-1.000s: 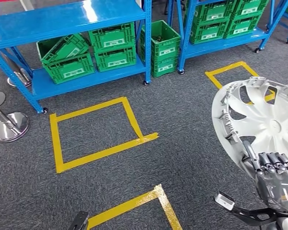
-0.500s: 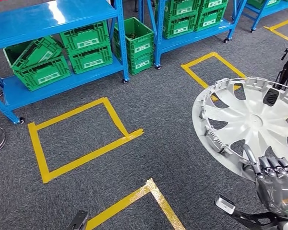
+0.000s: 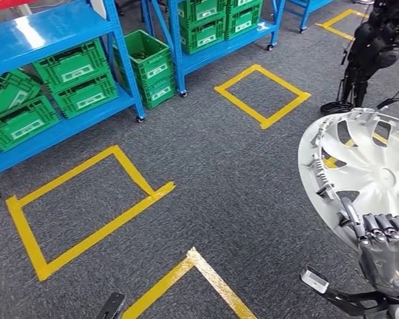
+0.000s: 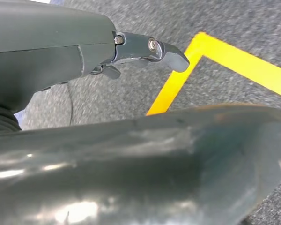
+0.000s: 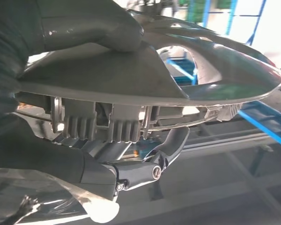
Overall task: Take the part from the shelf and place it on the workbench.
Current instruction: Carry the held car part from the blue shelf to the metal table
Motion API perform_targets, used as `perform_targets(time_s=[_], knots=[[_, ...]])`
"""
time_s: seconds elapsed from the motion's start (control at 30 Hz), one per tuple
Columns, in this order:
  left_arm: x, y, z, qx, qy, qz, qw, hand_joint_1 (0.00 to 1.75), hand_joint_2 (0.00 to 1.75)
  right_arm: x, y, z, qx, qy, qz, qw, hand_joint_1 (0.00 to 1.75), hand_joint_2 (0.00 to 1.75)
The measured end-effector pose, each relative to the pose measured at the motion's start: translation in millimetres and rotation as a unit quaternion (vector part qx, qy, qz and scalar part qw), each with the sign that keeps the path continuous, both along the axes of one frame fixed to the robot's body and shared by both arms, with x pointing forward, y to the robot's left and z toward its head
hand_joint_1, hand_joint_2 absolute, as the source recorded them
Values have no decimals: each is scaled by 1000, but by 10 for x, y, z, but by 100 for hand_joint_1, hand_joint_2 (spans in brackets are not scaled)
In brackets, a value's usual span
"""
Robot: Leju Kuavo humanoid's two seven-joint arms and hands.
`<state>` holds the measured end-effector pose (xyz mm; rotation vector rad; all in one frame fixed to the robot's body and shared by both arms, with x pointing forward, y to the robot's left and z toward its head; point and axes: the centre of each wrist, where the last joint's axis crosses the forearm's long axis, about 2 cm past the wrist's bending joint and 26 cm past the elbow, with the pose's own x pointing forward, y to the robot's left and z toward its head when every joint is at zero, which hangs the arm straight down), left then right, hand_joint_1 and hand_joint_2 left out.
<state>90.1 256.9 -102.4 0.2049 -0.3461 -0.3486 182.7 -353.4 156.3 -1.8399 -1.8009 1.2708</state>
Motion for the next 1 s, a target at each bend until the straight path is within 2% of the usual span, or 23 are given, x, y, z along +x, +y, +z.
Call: perform_targets(time_s=[0.73,1.0], knots=[[28,-42,9,-4,-3,0,1000,0,0,-45,-51,62,-13,-8,-4,1000,175,175],[-16,-29,-1,-3,2,0,1000,0,0,-49,-31,60,-8,-9,-5,1000,175,175]])
